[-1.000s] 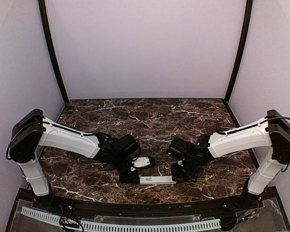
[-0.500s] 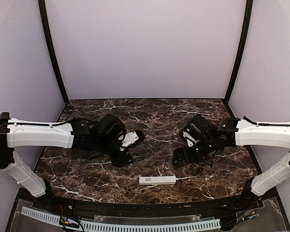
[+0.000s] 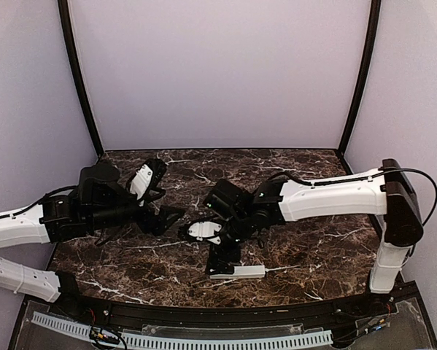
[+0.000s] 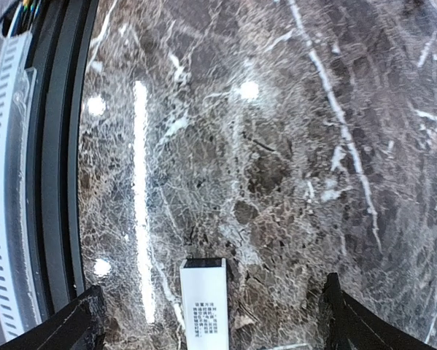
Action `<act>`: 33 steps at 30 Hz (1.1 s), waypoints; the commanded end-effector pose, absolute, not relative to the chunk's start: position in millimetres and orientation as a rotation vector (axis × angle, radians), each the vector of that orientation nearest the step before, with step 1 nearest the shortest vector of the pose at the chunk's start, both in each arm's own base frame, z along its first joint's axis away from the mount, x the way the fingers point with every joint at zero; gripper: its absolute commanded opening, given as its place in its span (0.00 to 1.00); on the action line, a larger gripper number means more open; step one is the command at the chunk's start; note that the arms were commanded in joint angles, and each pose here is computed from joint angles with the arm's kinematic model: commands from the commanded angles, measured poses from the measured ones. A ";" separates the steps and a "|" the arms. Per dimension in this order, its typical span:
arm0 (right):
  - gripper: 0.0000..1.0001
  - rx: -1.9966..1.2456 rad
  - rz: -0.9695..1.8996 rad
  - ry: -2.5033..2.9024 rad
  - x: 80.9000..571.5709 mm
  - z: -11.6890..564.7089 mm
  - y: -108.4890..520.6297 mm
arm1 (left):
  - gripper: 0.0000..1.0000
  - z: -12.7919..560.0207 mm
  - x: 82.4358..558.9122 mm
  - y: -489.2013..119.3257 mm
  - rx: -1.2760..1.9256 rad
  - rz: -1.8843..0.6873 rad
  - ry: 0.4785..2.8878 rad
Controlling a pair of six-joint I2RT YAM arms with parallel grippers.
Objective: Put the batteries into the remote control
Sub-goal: Pick up the remote control from the center of the board.
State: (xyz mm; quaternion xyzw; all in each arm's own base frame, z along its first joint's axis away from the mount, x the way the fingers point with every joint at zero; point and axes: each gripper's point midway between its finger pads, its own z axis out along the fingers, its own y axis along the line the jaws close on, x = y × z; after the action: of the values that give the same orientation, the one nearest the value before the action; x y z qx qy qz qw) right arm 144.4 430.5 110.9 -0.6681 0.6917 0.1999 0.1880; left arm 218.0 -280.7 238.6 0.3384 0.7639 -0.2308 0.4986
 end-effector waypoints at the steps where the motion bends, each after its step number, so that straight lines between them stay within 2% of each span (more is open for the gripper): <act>1: 0.99 -2.111 0.503 1.858 126.6 82.6 431.1 | 0.85 238.8 221.5 -266.5 0.741 -0.531 1.839; 10: 0.96 -2.127 0.378 1.954 133.8 52.0 418.0 | 0.86 238.8 217.9 -272.9 0.776 -0.565 1.814; 18: 0.77 -2.165 0.400 2.028 126.8 32.7 416.4 | 0.86 239.4 218.4 -273.3 0.774 -0.567 1.811; 21: 0.63 -2.161 0.391 2.039 128.3 30.9 417.9 | 0.86 242.5 219.6 -270.4 0.760 -0.554 1.804; 24: 0.38 -2.148 0.408 2.058 127.4 33.0 420.7 | 0.86 244.2 221.9 -266.9 0.746 -0.534 1.805; 26: 0.25 -2.132 0.417 2.070 127.6 38.5 423.1 | 0.86 245.7 223.1 -265.4 0.736 -0.523 1.803; 29: 0.14 -2.110 0.441 2.063 128.1 53.1 428.4 | 0.86 247.0 225.7 -262.0 0.717 -0.506 1.799; 33: 0.09 -2.058 0.506 2.007 129.6 87.6 439.7 | 0.85 252.3 225.7 -260.0 0.700 -0.511 1.787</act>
State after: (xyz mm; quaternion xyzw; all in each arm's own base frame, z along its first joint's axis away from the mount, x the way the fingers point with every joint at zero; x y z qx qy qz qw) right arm 130.9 426.1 45.4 -0.7070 0.6886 0.1409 0.0781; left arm 223.6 -267.4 245.1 0.3093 0.7583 -0.2184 0.5307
